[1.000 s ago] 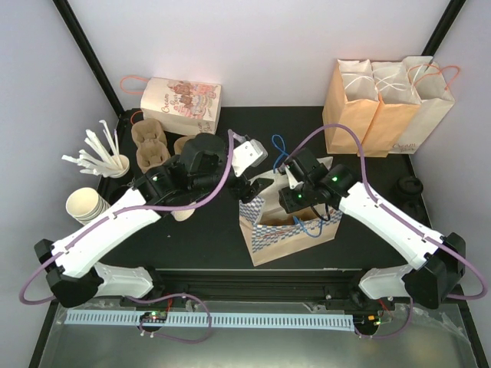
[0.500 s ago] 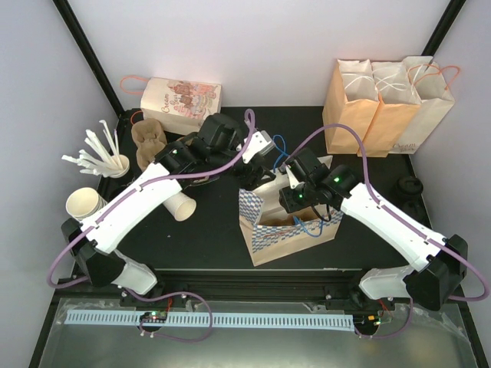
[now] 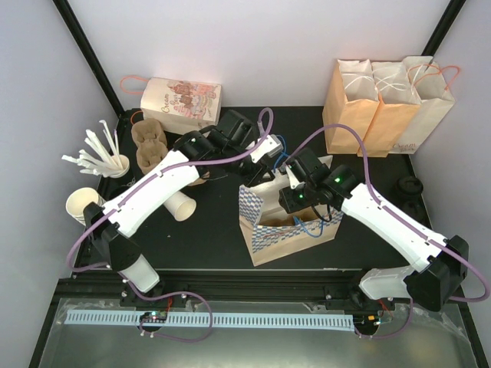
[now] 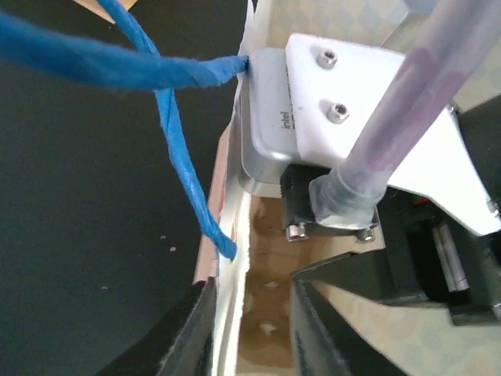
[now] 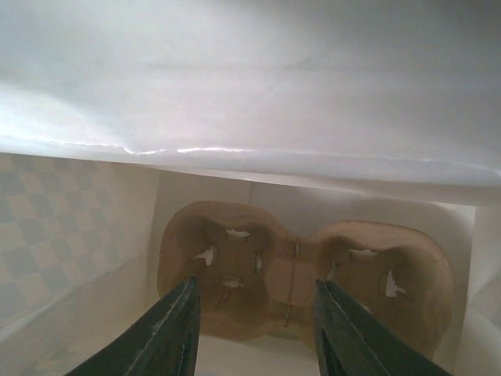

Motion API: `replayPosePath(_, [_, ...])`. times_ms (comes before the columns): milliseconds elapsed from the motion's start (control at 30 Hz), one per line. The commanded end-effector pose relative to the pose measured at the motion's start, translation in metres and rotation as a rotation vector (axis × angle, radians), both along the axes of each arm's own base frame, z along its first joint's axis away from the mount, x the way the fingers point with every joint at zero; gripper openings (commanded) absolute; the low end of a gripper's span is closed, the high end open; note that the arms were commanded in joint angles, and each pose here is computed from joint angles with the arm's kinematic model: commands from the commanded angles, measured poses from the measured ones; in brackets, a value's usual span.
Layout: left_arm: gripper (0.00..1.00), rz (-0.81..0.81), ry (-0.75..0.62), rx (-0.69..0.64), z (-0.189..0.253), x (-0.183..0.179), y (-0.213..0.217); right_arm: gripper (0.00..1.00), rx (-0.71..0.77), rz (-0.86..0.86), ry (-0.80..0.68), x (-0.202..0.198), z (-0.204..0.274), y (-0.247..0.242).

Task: Pack the takeout coffee

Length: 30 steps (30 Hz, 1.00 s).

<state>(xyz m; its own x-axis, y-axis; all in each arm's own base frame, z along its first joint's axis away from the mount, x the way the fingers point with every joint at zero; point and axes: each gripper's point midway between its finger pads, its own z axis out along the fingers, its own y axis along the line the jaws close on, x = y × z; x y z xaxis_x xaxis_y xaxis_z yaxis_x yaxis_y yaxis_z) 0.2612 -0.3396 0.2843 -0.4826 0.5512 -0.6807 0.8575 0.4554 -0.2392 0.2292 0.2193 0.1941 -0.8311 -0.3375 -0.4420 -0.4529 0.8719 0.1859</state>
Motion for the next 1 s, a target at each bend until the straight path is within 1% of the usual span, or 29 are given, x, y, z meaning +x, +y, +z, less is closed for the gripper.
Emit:
replayPosePath(0, [0.22,0.046,-0.010,0.075,0.004,0.007,0.012,0.43,0.016,0.013,0.001,-0.006,0.006,0.000])
replayPosePath(100, [0.06,0.068,-0.020,0.107,0.001,0.012,0.016,0.43,0.011,0.013,0.006,-0.007,0.005,-0.001])
replayPosePath(133, [0.02,0.078,-0.026,0.116,0.000,0.014,0.017,0.43,0.010,0.013,0.009,-0.008,0.005,-0.001])
replayPosePath(167, [0.02,0.089,-0.032,0.121,-0.001,0.016,0.018,0.43,0.013,0.018,0.012,-0.009,0.005,0.000])
replayPosePath(467, [0.01,0.188,-0.117,0.099,0.017,0.033,0.025,0.41,-0.017,0.029,0.027,-0.016,0.000,0.000])
replayPosePath(633, [0.01,0.213,-0.147,0.063,0.027,0.036,0.025,0.41,-0.111,-0.004,0.044,-0.014,-0.013,-0.012])
replayPosePath(800, [0.02,0.212,-0.152,0.003,0.033,0.032,0.022,0.41,-0.175,-0.008,0.090,-0.015,-0.032,-0.015])
replayPosePath(967, [0.02,0.208,-0.134,-0.027,0.029,0.029,0.020,0.42,-0.203,-0.001,0.123,-0.016,-0.049,-0.012])
